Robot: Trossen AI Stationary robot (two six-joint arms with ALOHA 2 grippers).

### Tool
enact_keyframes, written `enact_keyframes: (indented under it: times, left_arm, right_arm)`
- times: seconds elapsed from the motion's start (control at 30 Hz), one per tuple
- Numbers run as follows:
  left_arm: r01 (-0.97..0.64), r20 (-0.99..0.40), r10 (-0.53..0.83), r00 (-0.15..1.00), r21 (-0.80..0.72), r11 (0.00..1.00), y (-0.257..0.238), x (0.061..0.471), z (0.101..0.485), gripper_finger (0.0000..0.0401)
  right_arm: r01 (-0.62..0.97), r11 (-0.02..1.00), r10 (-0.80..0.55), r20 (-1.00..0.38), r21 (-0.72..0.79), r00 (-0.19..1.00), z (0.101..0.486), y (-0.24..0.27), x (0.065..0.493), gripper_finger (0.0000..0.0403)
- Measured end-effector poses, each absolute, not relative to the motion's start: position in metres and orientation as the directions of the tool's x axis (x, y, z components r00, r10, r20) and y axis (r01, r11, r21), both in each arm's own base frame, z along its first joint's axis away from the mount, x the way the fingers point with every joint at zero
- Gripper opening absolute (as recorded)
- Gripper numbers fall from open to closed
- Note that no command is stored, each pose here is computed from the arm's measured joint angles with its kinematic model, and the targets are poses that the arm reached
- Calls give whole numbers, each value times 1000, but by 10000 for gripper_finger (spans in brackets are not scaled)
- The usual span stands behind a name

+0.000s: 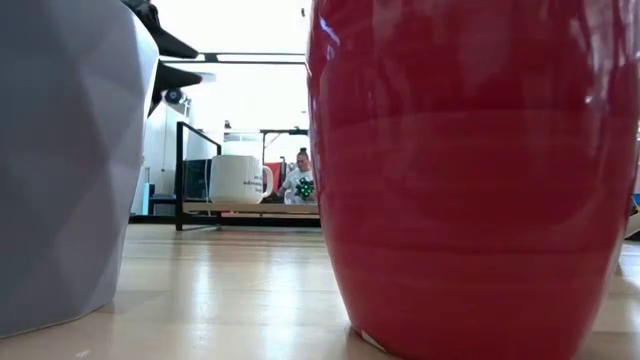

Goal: Place coffee mugs
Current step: Put the top blue mug on the shelf

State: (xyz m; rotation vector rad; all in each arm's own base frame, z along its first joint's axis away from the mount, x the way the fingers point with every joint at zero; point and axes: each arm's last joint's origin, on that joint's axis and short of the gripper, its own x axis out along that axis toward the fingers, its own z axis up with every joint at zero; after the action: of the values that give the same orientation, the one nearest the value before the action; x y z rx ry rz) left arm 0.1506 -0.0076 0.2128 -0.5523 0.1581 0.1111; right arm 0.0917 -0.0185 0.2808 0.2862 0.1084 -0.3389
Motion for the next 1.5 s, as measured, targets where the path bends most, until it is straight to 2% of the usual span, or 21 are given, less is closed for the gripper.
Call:
enact_keyframes:
  times: [0.2, 0.4, 0.63, 0.8, 1.0, 1.3, 1.5]
  left_arm:
    - [-198, -170, 128, 977, -505, 840, -6, 151, 214, 142]
    - [-233, -153, 179, 972, -504, 832, -4, 151, 215, 142]
    - [-247, -151, 196, 969, -524, 815, -4, 151, 215, 142]
    - [-249, -150, 200, 968, -524, 814, -4, 151, 215, 142]
    - [-250, -150, 201, 968, -524, 814, -4, 150, 215, 142]
    - [-250, -150, 200, 968, -524, 814, -4, 151, 215, 142]
    - [-246, -151, 195, 969, -527, 813, -4, 151, 215, 142]
  right_arm:
    - [324, 908, -306, -107, 267, 946, 241, -19, 95, 0]
    - [583, 782, -551, -193, 221, 812, 212, -29, 98, 0]
    - [712, 686, -671, -250, 148, 698, 217, -42, 104, 0]
    - [821, 564, -760, -334, 86, 557, 230, -60, 105, 0]
    - [865, 498, -747, -479, 56, 461, 248, -87, 112, 0]
    - [838, 531, -579, -668, 128, 468, 275, -148, 126, 0]
    - [795, 593, -453, -764, 125, 458, 290, -183, 143, 1]
